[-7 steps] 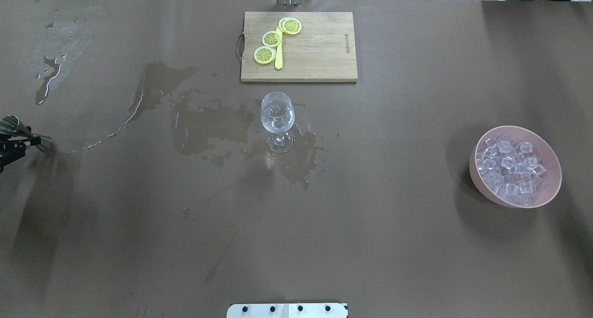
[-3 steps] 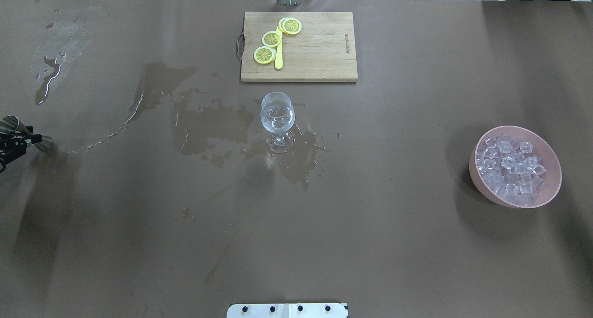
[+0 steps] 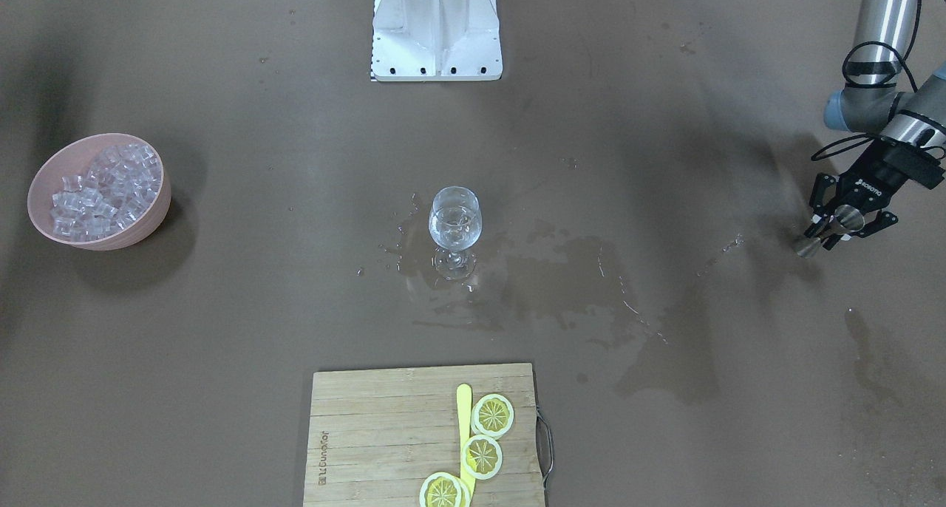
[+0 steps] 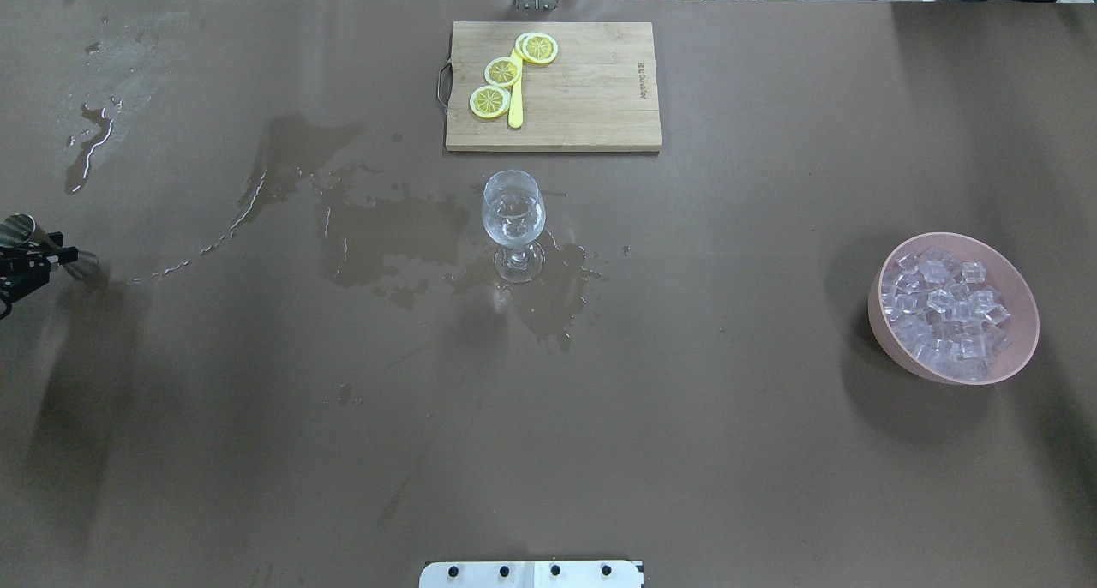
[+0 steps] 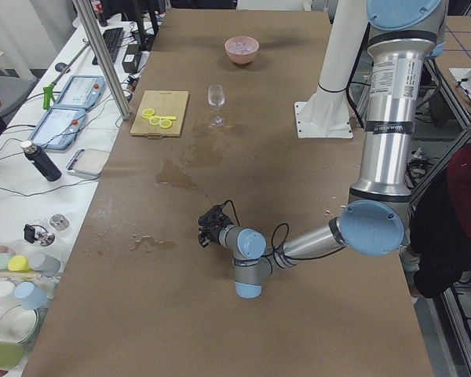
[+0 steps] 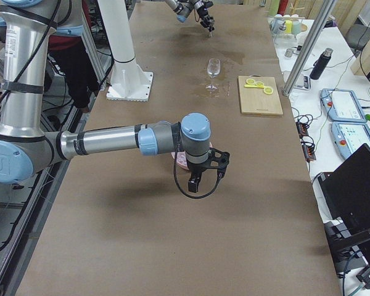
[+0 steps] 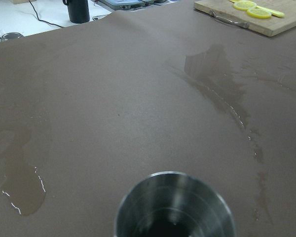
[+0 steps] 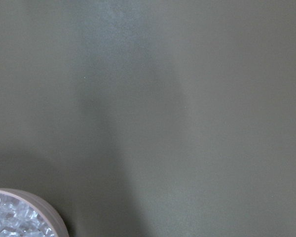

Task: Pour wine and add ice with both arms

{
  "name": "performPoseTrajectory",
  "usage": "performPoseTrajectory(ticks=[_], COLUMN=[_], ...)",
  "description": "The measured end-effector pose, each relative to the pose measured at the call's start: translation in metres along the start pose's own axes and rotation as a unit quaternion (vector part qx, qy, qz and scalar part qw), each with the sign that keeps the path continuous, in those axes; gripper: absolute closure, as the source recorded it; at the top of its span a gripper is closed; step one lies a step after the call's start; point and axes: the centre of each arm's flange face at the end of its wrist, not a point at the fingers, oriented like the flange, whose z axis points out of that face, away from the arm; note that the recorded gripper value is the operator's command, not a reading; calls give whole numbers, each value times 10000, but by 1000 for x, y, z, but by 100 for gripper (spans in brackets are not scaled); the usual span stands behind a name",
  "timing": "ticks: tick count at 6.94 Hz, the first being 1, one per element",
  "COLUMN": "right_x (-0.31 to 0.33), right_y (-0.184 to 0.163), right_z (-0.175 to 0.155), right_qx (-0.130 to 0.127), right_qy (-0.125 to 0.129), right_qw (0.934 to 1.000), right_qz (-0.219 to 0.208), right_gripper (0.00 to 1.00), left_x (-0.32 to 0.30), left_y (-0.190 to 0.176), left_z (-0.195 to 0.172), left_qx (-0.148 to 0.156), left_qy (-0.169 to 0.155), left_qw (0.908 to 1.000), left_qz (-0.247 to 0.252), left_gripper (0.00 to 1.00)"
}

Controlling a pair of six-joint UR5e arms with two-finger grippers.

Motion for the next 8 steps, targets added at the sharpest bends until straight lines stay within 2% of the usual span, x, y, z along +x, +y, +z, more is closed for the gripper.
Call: performPoseTrajectory(ticks=[8], right_x=[1], right_y=[3], right_z=[-3], right_qx=[25], right_qy=[-9], right_qw=[10000], right_qz=[-5], right_gripper=[0], left_x=[0], left_y=[0], left_z=[0], left_qx=[2], left_qy=[1], left_qw=[10000], left_qz=[-7], left_gripper=[69])
